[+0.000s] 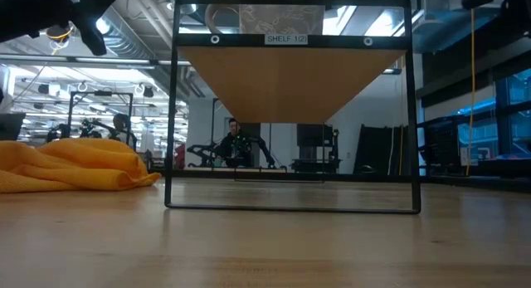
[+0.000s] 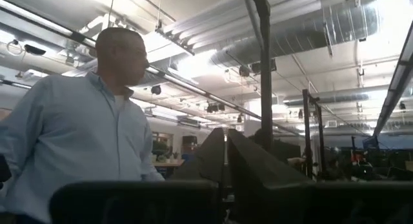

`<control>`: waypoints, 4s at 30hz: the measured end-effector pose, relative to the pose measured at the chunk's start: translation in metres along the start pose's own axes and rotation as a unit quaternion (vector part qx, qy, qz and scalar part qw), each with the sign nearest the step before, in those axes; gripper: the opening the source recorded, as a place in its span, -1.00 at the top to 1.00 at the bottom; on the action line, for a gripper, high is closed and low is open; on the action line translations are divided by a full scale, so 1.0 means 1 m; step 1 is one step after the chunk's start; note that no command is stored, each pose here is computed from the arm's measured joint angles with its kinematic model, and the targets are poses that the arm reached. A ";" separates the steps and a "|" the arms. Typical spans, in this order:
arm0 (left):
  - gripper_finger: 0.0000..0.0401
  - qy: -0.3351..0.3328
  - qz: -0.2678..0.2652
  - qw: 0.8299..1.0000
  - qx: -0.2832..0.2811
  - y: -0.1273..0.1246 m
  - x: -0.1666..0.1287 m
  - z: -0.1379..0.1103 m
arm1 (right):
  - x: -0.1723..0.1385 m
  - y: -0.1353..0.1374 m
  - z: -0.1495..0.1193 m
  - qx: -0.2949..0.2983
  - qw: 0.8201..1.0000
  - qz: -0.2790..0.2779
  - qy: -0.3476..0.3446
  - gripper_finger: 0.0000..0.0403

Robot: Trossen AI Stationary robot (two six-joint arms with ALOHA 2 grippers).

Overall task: Stack small to large cups/mugs on shelf
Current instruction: Return to Home Position

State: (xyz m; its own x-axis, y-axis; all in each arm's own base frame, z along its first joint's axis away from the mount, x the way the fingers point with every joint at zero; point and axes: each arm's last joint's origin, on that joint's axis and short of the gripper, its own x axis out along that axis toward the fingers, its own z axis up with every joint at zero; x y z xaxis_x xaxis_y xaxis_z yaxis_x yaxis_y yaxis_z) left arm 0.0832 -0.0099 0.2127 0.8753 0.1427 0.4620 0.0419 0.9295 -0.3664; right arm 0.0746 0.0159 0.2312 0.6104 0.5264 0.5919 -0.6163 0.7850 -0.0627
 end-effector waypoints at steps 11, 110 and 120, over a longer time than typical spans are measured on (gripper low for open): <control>0.62 0.077 0.101 0.992 0.021 0.010 -0.003 -0.019 | -0.004 -0.003 -0.029 -0.004 0.987 0.053 0.150 0.89; 0.61 0.187 0.107 0.951 0.223 0.017 -0.009 -0.037 | -0.011 -0.008 -0.046 0.035 0.975 -0.001 0.221 0.89; 0.61 0.187 0.107 0.951 0.223 0.017 -0.009 -0.037 | -0.011 -0.008 -0.046 0.035 0.975 -0.001 0.221 0.89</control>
State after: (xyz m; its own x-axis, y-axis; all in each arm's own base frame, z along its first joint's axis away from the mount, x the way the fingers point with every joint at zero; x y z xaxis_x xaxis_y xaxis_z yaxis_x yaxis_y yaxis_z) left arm 0.0940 -0.0077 0.1725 0.9543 0.2919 0.0644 -0.2923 0.9563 -0.0033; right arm 0.0958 0.0190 0.1887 0.7566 0.6263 0.1880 -0.6379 0.7701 0.0022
